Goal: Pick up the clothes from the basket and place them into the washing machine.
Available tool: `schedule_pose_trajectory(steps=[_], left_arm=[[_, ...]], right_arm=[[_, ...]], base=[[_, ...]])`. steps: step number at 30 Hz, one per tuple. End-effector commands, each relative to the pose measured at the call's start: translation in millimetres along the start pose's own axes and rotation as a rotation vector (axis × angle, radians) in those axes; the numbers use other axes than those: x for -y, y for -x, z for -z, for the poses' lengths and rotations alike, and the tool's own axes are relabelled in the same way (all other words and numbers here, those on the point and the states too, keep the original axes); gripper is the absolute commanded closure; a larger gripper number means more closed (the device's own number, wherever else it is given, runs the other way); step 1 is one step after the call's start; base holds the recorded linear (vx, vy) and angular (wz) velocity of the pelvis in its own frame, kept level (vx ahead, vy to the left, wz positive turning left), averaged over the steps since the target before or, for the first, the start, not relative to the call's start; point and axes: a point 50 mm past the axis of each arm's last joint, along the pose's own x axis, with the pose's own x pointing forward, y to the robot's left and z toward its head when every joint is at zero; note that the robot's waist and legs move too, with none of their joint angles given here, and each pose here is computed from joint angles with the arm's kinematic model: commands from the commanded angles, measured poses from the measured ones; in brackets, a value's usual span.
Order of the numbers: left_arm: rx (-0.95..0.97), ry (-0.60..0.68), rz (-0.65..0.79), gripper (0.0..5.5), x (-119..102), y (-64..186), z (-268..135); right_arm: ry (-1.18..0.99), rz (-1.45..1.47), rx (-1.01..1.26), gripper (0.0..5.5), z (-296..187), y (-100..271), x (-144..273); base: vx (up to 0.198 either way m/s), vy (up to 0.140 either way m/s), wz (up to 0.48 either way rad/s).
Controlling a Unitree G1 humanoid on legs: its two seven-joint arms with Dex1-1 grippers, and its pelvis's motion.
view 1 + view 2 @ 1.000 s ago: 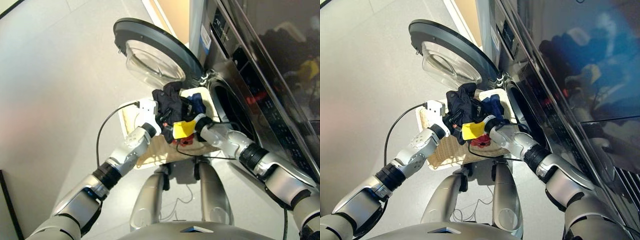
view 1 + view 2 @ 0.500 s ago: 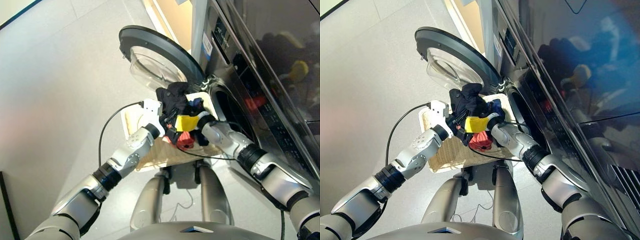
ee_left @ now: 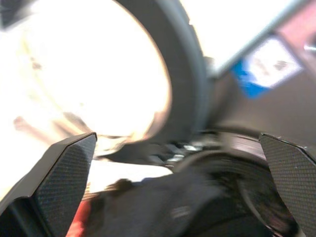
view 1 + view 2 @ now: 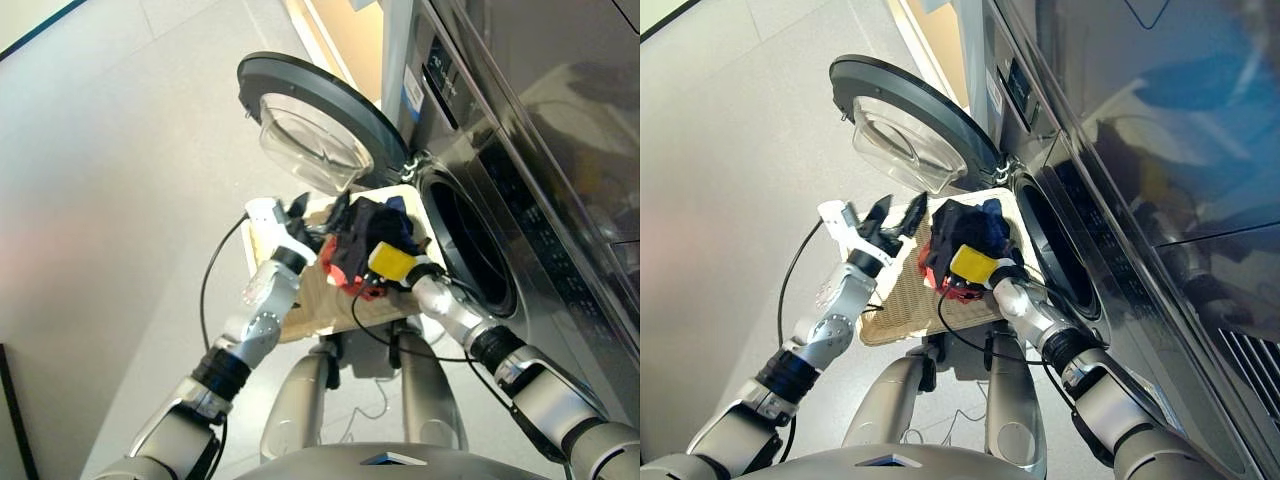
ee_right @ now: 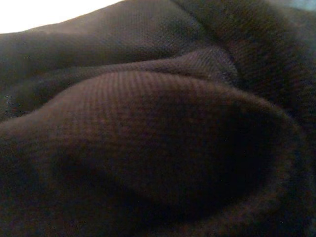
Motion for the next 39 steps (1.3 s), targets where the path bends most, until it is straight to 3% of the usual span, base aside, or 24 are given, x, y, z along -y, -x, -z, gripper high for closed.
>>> schedule_pose_trajectory(steps=[1, 7, 12, 20, 22, 32, 39], left_arm=[[0.135, -0.024, -0.038, 0.00, -5, -4, -19], [0.061, -0.166, -0.152, 0.00, -24, 3, -4], [-0.038, -0.254, -0.241, 0.00, -39, 7, 17], [-0.144, -0.397, -0.209, 0.00, -31, -10, 40], [-0.146, -0.427, -0.193, 0.00, -27, -16, 39], [-0.096, -0.520, -0.133, 0.00, -21, -30, 18], [-0.092, -0.517, -0.155, 0.00, -24, -32, 17]], right_arm=[[-0.149, 0.118, 0.053, 5.50, -15, -7, 12], [-0.505, 0.294, -0.081, 5.50, 6, -4, 21], [-0.731, 0.413, -0.066, 5.50, 5, -7, 37], [-1.099, 0.651, 0.017, 5.50, -9, -24, 84], [-1.213, 0.735, 0.070, 5.50, -16, -29, 104], [-1.370, 1.001, 0.276, 5.50, -45, -28, 211], [-1.355, 1.418, 0.668, 5.50, -70, 39, 313]], base=[[0.000, 0.000, 0.000], [0.000, 0.000, 0.000], [0.000, 0.000, 0.000], [0.027, -0.007, 0.024], [0.000, 0.000, 0.000], [0.000, 0.000, 0.000], [0.025, 0.032, -0.120]])
